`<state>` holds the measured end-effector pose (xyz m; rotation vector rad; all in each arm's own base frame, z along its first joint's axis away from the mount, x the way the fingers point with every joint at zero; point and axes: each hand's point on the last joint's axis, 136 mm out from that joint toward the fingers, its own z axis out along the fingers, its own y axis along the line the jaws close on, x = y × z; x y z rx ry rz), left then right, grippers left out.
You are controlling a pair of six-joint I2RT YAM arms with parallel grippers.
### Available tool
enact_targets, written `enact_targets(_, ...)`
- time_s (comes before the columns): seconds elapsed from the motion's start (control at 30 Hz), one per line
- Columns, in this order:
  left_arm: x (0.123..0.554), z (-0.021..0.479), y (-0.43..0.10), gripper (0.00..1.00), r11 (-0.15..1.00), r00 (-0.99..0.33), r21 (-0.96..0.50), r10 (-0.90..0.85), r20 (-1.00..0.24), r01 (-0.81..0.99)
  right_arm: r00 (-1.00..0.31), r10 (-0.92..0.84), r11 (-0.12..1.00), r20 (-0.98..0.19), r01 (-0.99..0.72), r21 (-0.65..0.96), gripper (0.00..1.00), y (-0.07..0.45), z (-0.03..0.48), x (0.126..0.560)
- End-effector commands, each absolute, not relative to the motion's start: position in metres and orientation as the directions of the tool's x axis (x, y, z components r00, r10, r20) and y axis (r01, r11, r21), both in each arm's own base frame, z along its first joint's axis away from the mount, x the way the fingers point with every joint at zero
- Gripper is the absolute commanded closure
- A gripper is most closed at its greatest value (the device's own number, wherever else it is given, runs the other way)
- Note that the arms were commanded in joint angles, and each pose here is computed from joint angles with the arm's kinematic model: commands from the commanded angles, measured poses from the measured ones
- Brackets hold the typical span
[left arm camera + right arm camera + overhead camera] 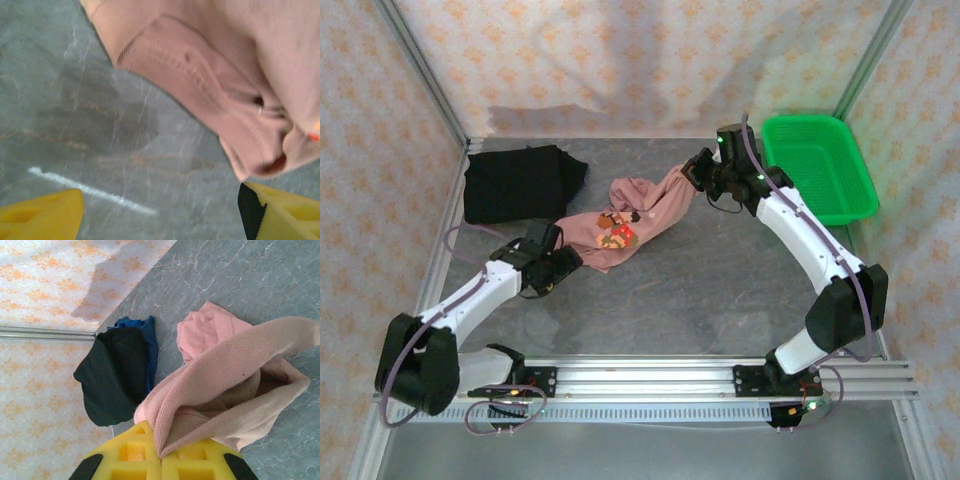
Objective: Fold and stack the t-shirts
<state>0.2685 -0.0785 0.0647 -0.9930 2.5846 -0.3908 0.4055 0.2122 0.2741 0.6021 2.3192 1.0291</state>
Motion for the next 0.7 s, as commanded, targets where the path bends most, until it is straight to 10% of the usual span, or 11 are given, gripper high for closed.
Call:
enact_targets(0.0,0.3,0.067,-0.075,0.18,0.648,-0.605,-0.434,-0.755,-0.255,-0.626,-0.756,0.574,0.603,-0.314,0.131,0.787,1.0,0.212,0.289,0.407)
enact_targets(0.67,0.361,0.01,-0.075,0.56,0.629,-0.601,-0.359,-0.774,-0.2,-0.689,-0.772,0.56,0.603,-0.301,0.132,0.786,1.0,0.205,0.288,0.401)
